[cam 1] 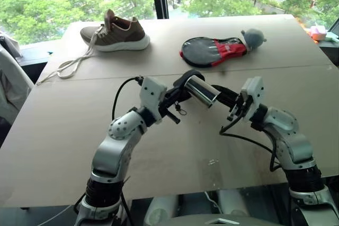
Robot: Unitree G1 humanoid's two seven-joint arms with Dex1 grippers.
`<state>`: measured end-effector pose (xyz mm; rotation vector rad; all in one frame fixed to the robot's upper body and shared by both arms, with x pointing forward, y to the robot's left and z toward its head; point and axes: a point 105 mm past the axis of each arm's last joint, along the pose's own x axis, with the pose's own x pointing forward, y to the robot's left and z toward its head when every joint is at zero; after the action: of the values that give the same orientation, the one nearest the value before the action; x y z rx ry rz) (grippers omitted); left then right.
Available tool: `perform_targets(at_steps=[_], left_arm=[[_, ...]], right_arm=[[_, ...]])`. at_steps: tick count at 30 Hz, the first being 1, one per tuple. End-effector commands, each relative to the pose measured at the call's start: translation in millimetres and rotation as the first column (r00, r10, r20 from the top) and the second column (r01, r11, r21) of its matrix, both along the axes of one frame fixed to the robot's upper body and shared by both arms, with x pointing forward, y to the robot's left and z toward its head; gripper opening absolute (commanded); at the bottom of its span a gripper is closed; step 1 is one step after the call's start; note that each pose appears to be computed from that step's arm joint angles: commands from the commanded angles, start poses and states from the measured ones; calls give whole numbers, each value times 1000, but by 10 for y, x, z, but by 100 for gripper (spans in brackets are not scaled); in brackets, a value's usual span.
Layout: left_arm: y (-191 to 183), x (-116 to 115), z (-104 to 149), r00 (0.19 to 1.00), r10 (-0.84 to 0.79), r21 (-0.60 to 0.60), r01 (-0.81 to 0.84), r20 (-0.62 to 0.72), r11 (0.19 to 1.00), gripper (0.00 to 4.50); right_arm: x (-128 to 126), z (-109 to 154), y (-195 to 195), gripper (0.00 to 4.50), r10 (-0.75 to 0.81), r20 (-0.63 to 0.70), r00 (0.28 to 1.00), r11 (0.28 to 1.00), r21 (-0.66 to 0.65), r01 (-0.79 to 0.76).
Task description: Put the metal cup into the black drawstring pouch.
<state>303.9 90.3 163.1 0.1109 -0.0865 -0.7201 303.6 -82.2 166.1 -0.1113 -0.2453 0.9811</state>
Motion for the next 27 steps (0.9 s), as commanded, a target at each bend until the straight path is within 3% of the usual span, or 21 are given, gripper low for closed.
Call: perform_targets(at_steps=[1,7,14,17,21,23,27], left_arm=[[-80,-85,123,998,-50,-24,51,33,998,0],[-166,-138,132,994,-105,-42,106,16,994,0],[-327,-269,98,979,-205,-22,205,11,979,0],[-367,-287,83,976,-217,-25,217,7,976,0],[-404,-304,54,975,-223,-27,223,3,974,0],[-403,-308,51,975,-220,-34,220,2,975,0],[-382,-313,45,977,-213,-48,213,-3,976,0]], right_arm=[[-11,-22,12,12,-7,26,1000,999,-38,8],[85,-189,-55,12,-79,91,993,976,-196,95],[252,-53,-30,12,-173,204,964,954,-211,216],[321,-16,28,12,-237,164,958,957,-129,259],[323,84,229,12,-236,-87,968,957,152,247],[326,176,270,12,-162,-293,942,888,374,268],[228,285,397,12,117,-490,864,779,585,226]])
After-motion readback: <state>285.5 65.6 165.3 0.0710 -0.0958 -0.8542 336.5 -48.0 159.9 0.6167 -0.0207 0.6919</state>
